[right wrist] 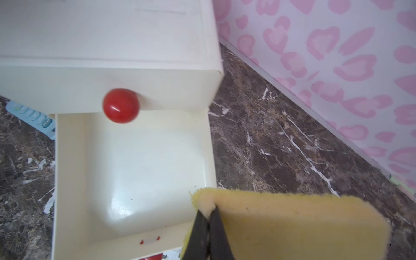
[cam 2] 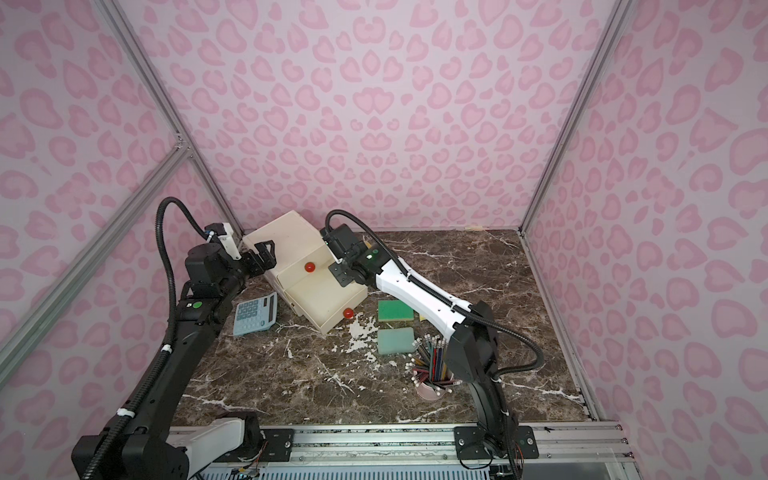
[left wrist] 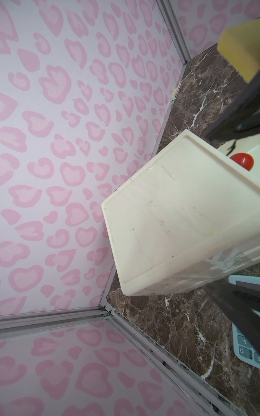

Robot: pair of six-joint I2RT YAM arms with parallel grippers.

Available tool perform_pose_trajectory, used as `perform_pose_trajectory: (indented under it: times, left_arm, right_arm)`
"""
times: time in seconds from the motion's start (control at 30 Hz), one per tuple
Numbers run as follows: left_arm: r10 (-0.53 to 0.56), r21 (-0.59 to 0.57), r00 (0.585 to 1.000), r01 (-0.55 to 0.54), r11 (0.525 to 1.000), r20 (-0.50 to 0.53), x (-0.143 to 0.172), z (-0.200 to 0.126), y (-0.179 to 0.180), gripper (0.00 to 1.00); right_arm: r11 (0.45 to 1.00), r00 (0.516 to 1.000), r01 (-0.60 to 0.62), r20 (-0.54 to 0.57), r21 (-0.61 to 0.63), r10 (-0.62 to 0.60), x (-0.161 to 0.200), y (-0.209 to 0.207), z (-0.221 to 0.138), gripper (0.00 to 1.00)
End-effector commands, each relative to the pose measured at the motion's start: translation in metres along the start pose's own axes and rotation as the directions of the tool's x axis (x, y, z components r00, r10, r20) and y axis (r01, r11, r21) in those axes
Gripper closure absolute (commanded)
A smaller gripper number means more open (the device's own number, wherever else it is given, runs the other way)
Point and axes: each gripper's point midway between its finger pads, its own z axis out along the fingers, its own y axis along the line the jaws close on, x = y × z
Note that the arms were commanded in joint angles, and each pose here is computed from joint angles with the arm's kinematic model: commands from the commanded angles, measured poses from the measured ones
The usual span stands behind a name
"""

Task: Take the sponge out of the drawer
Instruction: Place the sponge at the center of the board.

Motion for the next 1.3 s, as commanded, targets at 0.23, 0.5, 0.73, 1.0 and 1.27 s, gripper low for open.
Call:
perform_pose_trajectory:
  times: [0.23,0.5,0.73,1.0,1.27]
  left_arm:
    - [-0.015,0.045,1.000,0.014,0.999,0.024,-0.007,0.008,-0.007,0.02]
    - [-0.012,0.052,0.999,0.011,0.999,0.033,-0.009,0.003,-0.009,0.02]
    - [-0.015,0.055,0.999,0.014,0.998,0.031,-0.008,0.004,-0.009,0.02]
    - [-0.011,0.041,0.999,0.009,0.999,0.040,-0.009,0.001,-0.007,0.02]
    - [-0.008,0.031,0.999,0.007,1.000,0.042,-0.009,0.001,-0.005,0.02]
  right_arm:
    - [0.938,0.919,-0.326,-0.192,0.122,0.344,0.144,-0.077,-0.023,1.00]
    - [0.860,0.817,-0.499,-0.272,0.109,0.509,0.239,-0.083,-0.022,1.00]
    - [0.841,0.793,-0.537,-0.305,0.059,0.528,0.260,-0.074,-0.010,0.98]
    - [0.829,0.777,-0.558,-0.340,0.018,0.530,0.260,-0.065,0.015,0.98]
    - [0.822,0.748,-0.565,-0.376,0.068,0.546,0.273,-0.068,0.020,0.98]
